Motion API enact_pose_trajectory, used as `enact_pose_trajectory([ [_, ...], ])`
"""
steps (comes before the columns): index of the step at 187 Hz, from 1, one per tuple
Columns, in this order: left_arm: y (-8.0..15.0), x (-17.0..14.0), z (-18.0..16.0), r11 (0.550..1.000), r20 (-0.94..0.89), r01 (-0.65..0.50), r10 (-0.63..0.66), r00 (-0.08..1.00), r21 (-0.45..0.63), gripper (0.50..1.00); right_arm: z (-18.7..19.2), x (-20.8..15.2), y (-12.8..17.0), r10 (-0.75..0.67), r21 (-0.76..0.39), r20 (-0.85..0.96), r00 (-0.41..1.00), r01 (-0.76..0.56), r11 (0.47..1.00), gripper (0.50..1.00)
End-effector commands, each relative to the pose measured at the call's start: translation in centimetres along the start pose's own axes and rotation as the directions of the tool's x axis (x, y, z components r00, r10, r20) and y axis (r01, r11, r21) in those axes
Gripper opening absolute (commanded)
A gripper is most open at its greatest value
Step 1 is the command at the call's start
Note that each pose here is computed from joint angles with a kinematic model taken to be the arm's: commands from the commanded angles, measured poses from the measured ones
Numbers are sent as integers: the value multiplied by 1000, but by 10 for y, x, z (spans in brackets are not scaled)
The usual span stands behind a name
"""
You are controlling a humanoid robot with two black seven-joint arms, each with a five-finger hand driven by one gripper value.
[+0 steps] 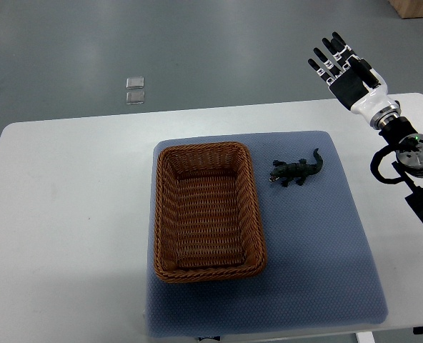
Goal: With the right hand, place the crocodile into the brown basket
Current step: 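Move the right hand down over the dark toy crocodile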
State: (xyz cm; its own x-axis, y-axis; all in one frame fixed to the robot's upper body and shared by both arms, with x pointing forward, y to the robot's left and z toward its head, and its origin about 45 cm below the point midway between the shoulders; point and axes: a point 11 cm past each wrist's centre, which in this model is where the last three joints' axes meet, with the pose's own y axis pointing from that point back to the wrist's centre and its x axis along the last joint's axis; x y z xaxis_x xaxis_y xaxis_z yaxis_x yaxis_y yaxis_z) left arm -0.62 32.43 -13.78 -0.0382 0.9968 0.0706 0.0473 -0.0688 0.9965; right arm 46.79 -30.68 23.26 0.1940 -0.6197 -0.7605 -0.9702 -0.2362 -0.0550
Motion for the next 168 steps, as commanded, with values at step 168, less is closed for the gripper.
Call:
enact_pose_trajectory([
  [168,0,-1,0,1000,0,3,-3,1000,0,1000,5,-44,-26,-305,-440,-686,661,-43,897,930],
])
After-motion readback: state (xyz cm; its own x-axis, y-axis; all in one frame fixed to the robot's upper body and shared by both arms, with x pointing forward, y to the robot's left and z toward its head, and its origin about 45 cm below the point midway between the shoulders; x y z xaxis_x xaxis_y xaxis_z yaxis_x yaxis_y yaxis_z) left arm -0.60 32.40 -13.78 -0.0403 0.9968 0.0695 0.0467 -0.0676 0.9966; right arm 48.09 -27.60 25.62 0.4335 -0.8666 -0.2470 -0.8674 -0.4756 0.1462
